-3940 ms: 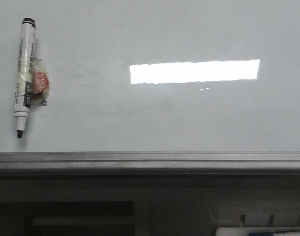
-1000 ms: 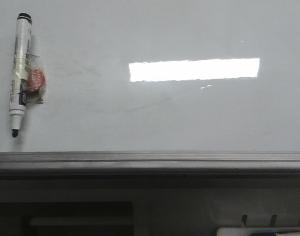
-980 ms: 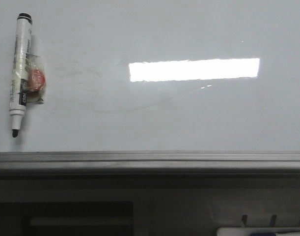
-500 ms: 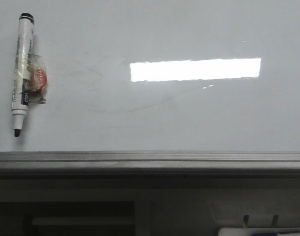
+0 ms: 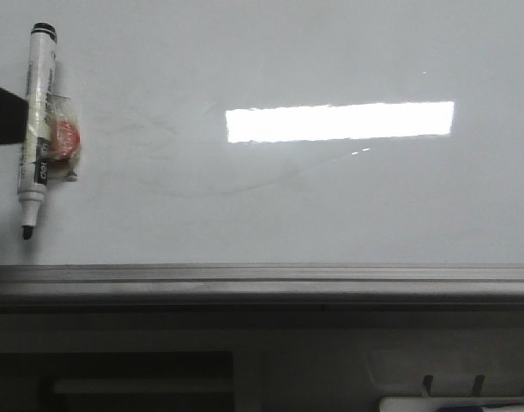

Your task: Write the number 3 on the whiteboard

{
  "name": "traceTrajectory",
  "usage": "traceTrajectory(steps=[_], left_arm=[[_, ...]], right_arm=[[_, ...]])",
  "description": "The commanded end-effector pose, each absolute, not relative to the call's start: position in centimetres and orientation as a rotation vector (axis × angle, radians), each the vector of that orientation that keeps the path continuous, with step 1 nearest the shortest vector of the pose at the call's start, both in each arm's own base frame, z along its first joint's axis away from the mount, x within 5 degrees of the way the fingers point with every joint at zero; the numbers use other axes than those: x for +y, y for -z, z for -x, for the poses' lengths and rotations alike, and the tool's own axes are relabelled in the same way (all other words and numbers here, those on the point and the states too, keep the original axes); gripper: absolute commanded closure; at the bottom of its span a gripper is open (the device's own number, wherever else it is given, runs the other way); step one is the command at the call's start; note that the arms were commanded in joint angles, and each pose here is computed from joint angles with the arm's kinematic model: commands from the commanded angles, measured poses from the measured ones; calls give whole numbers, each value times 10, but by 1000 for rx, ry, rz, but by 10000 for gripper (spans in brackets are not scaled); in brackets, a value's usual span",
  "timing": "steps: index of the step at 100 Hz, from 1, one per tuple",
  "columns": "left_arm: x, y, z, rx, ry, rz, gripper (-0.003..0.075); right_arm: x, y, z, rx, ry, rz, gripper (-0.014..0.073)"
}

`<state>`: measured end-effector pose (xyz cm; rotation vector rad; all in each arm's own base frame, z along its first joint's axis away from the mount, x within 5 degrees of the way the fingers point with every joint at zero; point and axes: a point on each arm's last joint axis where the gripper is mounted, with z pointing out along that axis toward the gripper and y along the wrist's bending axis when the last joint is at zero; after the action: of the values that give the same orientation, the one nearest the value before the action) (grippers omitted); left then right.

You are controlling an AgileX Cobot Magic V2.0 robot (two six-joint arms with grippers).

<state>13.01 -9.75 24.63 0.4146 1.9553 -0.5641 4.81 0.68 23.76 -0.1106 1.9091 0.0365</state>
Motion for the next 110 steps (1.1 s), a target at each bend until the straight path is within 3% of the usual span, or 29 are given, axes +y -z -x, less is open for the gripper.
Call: traceTrajectory(steps=[1,53,58,63,74,92,110], left_arm=[[-104,-260,-136,1878,609,-376,267],[-123,-231,-161,2029,574,-338,286],[-124,-229,-162,2044,573,-331,332],[-124,-228,-162,2048,572,-333,427],[-124,-227,-160,2064,565,-357,740],[-123,-217,-154,2162,524,-470,741],[-122,-222,-152,2082,438,-640,741]], right_arm=[[6,-255,-51,1812,-36,96,638],[6,-255,-51,1812,-36,96,638],[6,-255,-51,1812,-36,96,638],[6,-254,-50,1818,-37,97,638],[7,-257,-49,1822,-59,90,638],[15,-266,-47,1826,-122,188,638],[31,-267,-56,1869,-287,363,638]])
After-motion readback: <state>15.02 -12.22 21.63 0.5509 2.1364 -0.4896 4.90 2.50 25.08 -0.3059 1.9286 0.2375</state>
